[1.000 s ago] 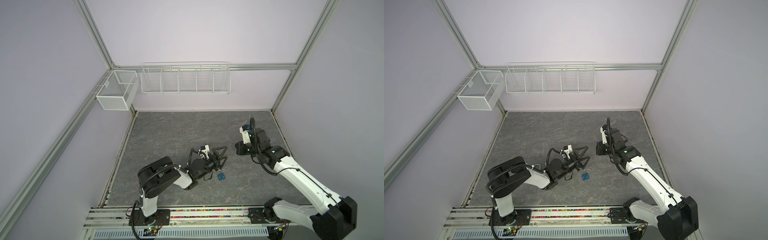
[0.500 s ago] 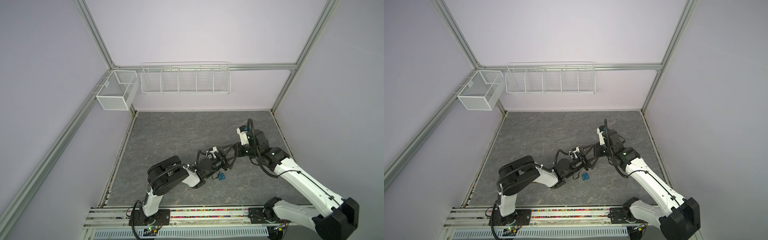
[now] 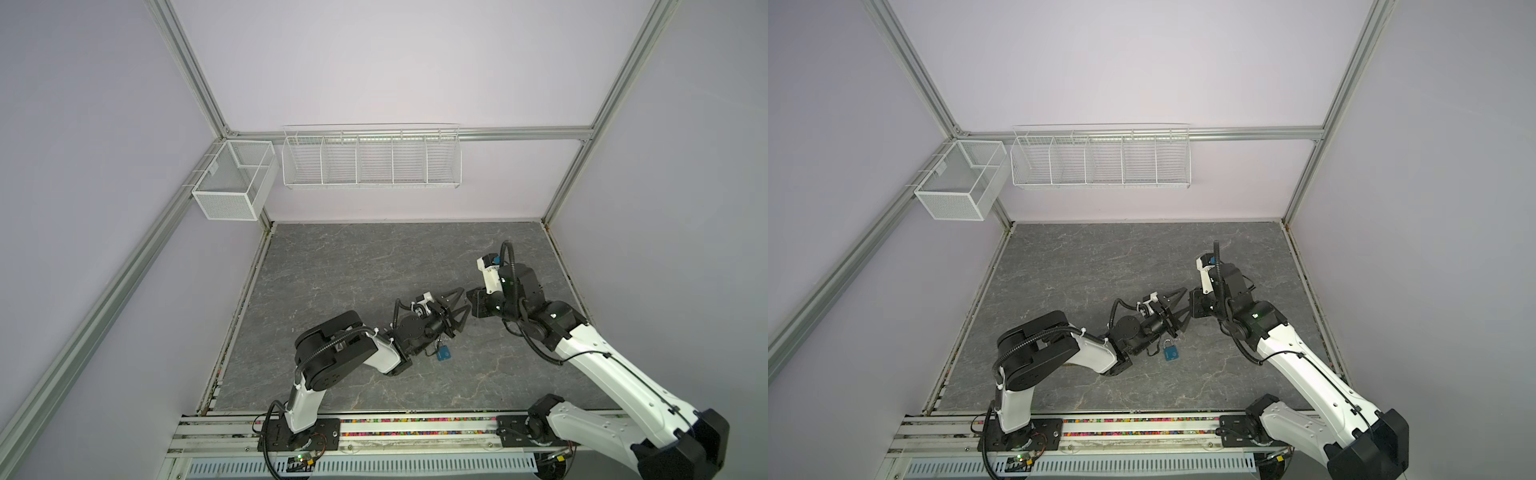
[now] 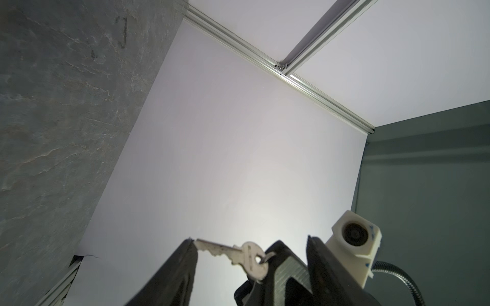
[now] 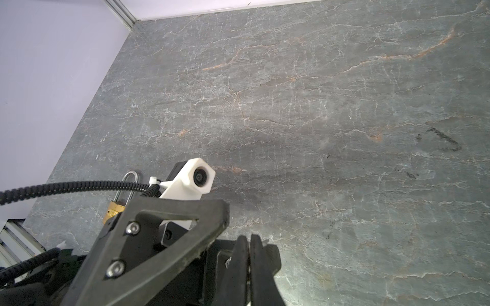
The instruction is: Unlock with the key
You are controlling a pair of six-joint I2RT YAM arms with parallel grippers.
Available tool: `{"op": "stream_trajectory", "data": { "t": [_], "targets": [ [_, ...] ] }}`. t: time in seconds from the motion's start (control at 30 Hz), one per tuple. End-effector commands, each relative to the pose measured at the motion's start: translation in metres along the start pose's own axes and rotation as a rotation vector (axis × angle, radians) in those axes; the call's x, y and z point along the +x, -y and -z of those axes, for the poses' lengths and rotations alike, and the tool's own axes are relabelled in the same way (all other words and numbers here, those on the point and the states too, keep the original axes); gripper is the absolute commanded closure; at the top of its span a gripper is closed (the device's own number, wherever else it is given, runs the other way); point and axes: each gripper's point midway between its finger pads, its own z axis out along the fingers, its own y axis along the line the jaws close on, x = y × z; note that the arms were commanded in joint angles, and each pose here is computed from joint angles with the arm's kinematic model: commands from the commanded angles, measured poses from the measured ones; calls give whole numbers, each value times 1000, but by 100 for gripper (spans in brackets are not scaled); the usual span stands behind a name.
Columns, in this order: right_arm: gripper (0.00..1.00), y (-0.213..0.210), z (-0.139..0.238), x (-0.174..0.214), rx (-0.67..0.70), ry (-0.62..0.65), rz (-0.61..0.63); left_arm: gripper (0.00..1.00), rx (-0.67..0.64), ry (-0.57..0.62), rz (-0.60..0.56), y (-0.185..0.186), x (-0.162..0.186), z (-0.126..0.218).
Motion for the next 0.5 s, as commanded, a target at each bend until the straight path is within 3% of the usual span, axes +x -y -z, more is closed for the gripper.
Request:
{"op": "stream_trajectory", "data": {
  "t": [0.0,0.47],
  "targets": [
    [93,-2,2,1,-17,19,-1,40,50,-7,38,13,4,-4],
    [93,-2,5,3,-17,25,13,57,50,16,28,14,-4,0]
  ]
}}
